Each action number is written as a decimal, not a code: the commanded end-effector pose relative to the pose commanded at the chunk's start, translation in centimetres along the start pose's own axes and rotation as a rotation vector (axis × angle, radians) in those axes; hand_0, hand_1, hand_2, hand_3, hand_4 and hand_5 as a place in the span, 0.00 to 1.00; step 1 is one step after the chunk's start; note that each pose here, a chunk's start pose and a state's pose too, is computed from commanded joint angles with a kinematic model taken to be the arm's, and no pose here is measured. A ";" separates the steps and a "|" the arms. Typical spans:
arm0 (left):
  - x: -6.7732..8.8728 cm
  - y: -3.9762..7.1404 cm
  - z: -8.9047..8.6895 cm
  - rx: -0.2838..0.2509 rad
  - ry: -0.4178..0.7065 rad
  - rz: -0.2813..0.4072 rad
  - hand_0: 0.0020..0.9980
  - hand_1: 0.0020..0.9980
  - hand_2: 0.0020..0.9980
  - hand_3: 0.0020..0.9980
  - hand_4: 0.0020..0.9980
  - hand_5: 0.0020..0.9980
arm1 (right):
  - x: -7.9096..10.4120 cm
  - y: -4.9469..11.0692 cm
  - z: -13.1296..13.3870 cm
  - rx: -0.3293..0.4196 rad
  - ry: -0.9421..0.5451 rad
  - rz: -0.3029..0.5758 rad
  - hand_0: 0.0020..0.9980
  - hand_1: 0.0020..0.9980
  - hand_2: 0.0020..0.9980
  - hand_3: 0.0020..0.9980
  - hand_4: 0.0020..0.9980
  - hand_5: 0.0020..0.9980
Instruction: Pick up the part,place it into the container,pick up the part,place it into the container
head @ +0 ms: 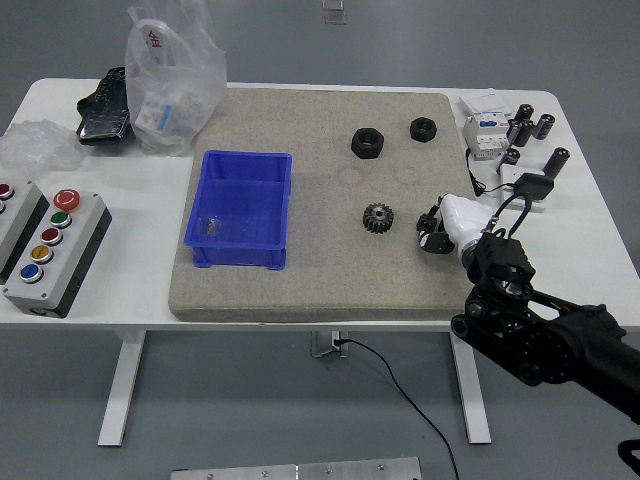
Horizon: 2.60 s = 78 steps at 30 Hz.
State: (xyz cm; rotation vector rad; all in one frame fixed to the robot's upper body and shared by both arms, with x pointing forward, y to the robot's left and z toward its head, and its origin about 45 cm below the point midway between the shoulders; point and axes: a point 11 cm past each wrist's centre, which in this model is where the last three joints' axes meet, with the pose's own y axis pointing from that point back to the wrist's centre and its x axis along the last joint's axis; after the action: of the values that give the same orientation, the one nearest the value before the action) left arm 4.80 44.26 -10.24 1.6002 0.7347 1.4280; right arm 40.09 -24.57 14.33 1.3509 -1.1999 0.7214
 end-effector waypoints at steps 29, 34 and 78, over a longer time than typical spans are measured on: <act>0.5 -0.1 -0.4 0.030 0.002 0.010 0.69 0.58 0.55 0.62 0.59 0.13 | 2.4 5.3 -16.7 0.366 -0.303 0.014 0.40 0.56 0.43 0.56 0.59 0.04; 0.9 -0.1 -0.4 0.034 0.003 0.017 0.69 0.58 0.55 0.62 0.59 0.13 | 1.1 6.2 -18.1 0.410 -0.304 -0.038 0.43 0.61 0.59 0.66 0.54 0.02; 0.8 -0.1 -0.4 0.029 0.002 0.014 0.69 0.57 0.55 0.62 0.57 0.12 | 0.9 -0.6 -8.3 0.130 0.113 -0.075 0.55 0.77 0.84 0.91 1.00 0.60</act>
State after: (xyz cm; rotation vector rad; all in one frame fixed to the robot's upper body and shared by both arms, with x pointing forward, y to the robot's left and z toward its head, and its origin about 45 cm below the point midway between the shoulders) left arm 4.60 45.08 -9.93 1.6292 0.7503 1.4351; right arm 42.78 -16.89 16.40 1.4348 -1.0226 0.8223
